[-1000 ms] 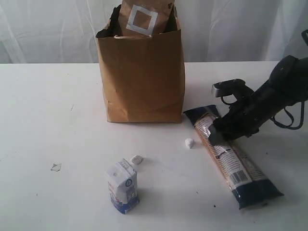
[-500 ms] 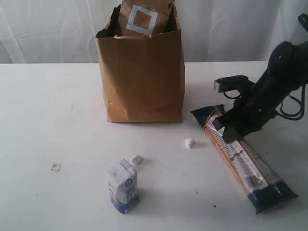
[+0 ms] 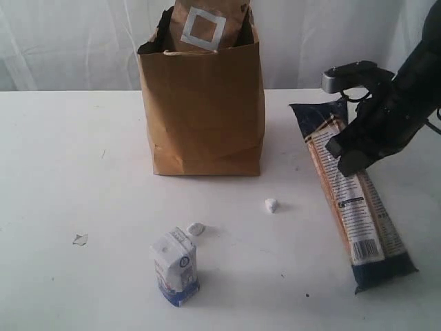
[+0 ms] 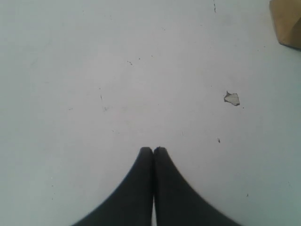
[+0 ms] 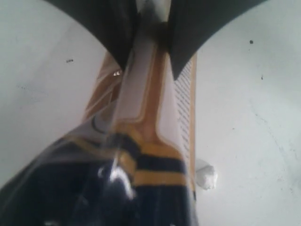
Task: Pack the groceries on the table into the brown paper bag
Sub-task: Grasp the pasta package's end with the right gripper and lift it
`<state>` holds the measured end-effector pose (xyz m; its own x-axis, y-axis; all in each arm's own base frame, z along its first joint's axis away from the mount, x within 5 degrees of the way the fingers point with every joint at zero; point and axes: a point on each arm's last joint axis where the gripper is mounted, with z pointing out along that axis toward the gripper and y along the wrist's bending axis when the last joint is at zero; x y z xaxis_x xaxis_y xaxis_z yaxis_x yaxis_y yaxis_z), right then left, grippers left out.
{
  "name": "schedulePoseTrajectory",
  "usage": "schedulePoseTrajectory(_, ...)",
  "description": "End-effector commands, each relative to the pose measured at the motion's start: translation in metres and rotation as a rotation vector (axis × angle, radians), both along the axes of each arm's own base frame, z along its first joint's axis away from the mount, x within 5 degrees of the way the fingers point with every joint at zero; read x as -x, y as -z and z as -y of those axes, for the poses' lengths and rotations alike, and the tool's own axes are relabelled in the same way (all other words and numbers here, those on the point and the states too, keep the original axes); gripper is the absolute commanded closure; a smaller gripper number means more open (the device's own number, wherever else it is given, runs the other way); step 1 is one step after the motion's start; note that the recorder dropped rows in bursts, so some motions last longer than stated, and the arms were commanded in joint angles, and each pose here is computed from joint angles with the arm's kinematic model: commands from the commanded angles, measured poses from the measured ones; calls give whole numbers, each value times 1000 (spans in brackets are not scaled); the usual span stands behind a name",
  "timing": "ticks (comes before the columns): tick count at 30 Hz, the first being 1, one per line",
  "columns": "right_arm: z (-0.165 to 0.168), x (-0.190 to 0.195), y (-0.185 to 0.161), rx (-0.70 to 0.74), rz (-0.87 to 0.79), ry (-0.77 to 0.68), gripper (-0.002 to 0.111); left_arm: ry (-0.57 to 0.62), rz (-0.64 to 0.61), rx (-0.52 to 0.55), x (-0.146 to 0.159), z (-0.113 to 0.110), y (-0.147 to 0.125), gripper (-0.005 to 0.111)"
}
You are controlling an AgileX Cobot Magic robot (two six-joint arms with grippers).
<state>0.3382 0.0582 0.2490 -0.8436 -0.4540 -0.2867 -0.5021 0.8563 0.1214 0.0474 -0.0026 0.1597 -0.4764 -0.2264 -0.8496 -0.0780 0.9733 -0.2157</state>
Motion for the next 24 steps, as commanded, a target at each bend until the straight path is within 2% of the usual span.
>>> schedulePoseTrajectory(1, 1, 13, -25, -17, 30, 0, 108, -6, 20, -21, -1, -1, 3, 107)
schedulePoseTrajectory(11, 5, 40, -72, -20, 152, 3, 108, -5, 20, -24, -1, -1, 3, 107)
schedulePoseTrajectory(17, 8, 72, -128, -36, 260, -11, 108, -5, 20, -24, -1, -1, 3, 107)
schedulePoseTrajectory(24, 9, 80, -193, -65, 487, 1, 108, -5, 20, -24, -1, -1, 3, 107)
